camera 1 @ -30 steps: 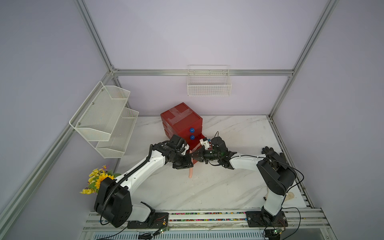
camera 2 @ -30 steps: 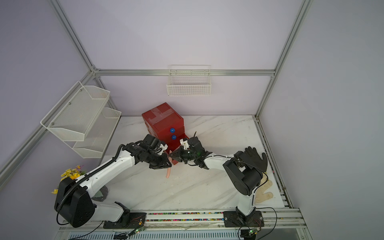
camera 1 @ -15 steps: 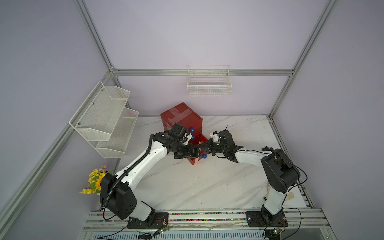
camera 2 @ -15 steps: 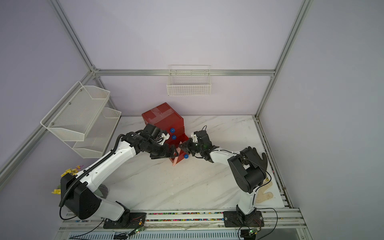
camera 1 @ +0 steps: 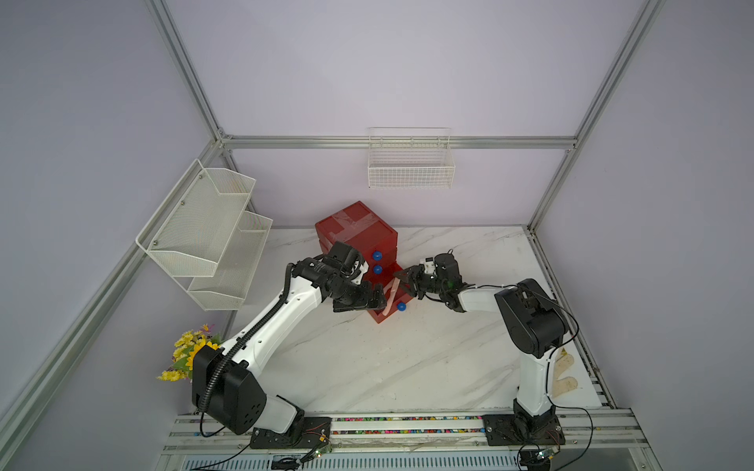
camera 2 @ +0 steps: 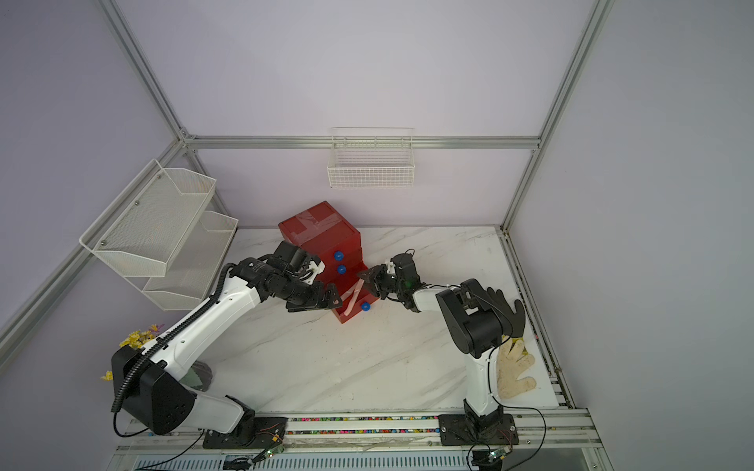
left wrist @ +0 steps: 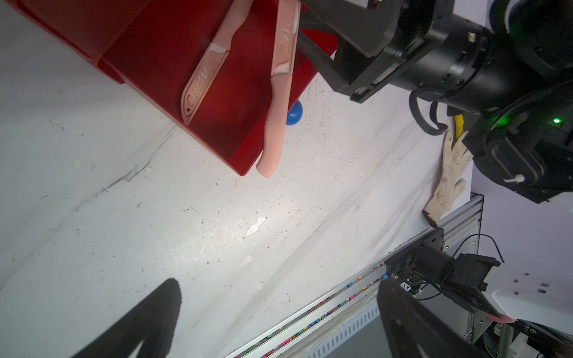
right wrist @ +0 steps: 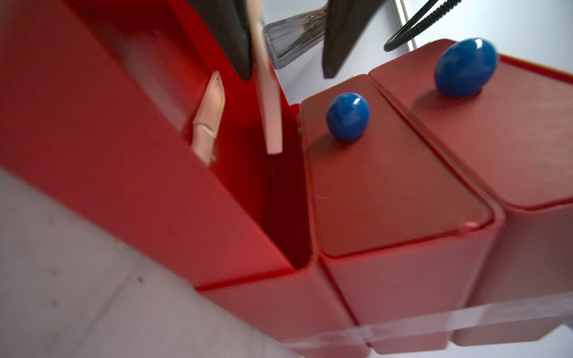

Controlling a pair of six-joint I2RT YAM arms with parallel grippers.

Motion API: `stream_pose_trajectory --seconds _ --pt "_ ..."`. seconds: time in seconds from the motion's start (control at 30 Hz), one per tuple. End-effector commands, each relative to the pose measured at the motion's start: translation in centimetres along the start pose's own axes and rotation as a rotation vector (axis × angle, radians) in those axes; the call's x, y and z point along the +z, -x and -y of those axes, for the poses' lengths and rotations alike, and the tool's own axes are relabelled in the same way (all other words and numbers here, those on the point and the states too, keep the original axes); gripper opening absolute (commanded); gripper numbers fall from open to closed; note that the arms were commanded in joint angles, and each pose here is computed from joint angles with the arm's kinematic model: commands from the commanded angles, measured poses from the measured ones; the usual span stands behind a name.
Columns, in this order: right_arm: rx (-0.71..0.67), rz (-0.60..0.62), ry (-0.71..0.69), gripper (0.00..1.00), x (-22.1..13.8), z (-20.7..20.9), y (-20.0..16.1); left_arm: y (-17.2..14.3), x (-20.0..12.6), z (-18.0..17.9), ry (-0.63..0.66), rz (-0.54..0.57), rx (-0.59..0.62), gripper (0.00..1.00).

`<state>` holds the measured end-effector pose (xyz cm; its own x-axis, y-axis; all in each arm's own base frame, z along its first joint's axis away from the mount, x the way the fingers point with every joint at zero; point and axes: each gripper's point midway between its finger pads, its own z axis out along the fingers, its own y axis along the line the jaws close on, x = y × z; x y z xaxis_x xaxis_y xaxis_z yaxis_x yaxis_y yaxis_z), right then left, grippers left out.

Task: Place the fruit knives into the drawer by color
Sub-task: Place the fruit knife in the drawer, then close the drawer in the storage box.

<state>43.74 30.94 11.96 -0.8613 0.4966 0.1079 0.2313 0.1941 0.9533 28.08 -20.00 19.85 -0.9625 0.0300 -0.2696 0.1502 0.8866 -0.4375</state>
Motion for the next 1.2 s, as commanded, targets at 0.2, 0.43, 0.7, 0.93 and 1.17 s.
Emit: stream_pose_trajectory --seconds 0.2,0.43,0.7,0.93,1.17 --pt "-0.089 0.003 0.107 0.51 -4.1 -3.4 -1.9 5.2 -4.2 2.5 -0.031 0.169 -0.003 1.0" --pt "-0.148 0.007 -0.014 0.42 -7.5 -1.0 -4.3 11.7 -3.7 1.5 0.094 0.188 -0.043 0.97" --pt "-0.049 -0.015 -0.184 0.0 -8.8 5.4 -5.0 18.5 -0.7 -0.2 0.065 0.176 -0.145 0.0" --pt "-0.032 -0.065 -0.193 0.0 -6.6 6.3 -3.7 20.1 -0.2 -2.1 0.068 0.199 -0.159 0.0" --pt "-0.019 -0.092 -0.186 0.0 -4.4 6.5 -1.6 20.5 -3.5 3.7 -0.166 0.24 -0.067 0.0"
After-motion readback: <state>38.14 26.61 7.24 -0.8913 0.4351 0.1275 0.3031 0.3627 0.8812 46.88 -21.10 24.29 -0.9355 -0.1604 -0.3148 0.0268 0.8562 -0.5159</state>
